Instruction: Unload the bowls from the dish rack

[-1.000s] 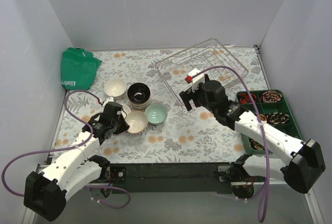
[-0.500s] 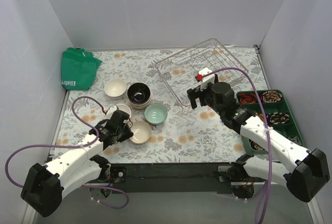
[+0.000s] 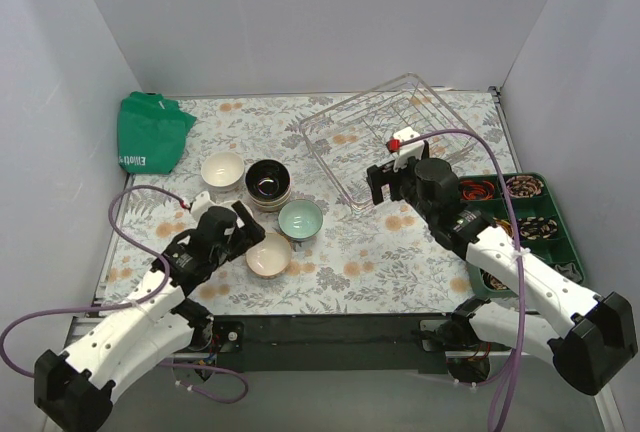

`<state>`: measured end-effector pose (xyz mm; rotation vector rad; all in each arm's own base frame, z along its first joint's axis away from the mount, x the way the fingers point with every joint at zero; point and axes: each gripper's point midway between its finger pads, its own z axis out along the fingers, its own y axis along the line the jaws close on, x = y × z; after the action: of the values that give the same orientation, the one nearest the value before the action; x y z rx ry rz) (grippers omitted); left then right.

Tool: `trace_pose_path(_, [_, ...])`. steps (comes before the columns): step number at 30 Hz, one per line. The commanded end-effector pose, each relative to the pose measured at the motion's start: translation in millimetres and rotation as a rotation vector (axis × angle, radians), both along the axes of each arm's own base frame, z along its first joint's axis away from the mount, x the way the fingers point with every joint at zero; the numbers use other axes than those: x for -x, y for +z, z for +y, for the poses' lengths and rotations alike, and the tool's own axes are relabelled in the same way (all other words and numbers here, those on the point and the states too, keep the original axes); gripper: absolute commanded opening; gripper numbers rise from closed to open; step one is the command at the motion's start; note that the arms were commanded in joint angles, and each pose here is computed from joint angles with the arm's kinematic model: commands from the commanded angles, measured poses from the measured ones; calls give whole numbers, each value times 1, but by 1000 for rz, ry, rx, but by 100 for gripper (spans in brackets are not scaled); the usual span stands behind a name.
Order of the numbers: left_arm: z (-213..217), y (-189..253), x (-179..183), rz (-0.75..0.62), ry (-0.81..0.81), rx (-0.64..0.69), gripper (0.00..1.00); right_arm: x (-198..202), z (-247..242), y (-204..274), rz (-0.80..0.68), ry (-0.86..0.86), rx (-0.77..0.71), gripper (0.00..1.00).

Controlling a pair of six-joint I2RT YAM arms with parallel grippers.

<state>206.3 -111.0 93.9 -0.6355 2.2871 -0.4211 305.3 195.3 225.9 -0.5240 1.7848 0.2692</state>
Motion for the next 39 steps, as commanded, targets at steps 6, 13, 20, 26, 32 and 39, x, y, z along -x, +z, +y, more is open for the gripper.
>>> trace_pose_path(6, [27, 148, -48, -394, 50, -160, 98, -26, -51, 29, 25, -259, -164, 99])
trace_pose_path(13, [61, 218, -33, -554, 133, -198, 98, -17, -133, 41, 38, -563, -244, 99])
trace_pose_path(20, [110, 254, 14, -700, 210, -231, 98, 39, -171, 90, -166, -624, -317, 98])
trace_pose_path(26, [128, 264, 46, -797, 224, -169, 98, 76, -193, 104, -319, -616, -304, 98])
trace_pose_path(32, [141, 265, 70, -858, 248, -100, 98, 101, -203, 100, -411, -602, -290, 98])
trace_pose_path(39, [146, 260, 84, -904, 243, -46, 98, 113, -207, 86, -464, -589, -324, 98])
